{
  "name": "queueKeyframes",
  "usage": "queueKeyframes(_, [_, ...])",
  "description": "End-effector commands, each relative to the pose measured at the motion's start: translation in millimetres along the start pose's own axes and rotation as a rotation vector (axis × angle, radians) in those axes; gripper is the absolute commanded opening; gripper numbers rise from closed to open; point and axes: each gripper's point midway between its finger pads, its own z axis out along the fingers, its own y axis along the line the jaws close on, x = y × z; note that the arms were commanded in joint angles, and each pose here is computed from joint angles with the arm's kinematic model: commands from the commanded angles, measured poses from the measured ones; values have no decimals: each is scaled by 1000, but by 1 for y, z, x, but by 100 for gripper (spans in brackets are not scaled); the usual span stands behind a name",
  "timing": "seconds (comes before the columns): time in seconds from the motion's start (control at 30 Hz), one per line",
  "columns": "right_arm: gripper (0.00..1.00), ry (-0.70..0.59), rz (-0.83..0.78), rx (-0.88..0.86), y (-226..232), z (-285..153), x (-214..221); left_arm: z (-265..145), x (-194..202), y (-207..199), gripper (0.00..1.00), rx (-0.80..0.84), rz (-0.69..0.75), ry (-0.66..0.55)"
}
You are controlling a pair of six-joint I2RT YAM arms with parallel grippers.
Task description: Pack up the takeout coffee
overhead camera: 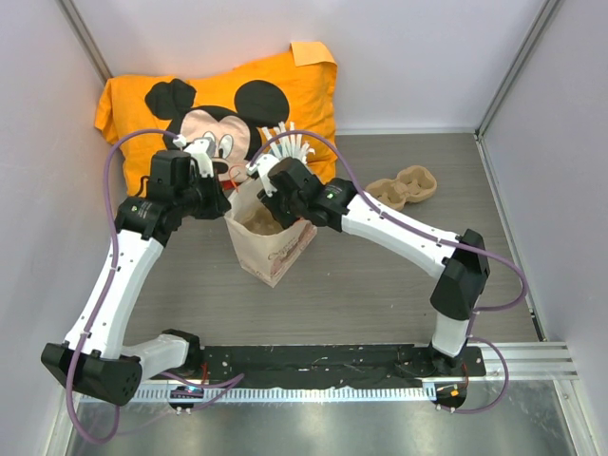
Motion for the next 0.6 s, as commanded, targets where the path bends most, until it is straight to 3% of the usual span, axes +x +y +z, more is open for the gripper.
queueKeyframes(0.0, [13, -153, -32, 13, -7, -34, -41, -2, -15, 0, 0, -3, 6, -54])
queueKeyframes(0.2, [13, -183, -39, -10, -5, -43, -47, 0, -11, 1, 0, -5, 7, -45])
queueKeyframes(0.57, [13, -124, -66, -55, 4, -37, -26, 2, -12, 4, 0, -11, -4, -44])
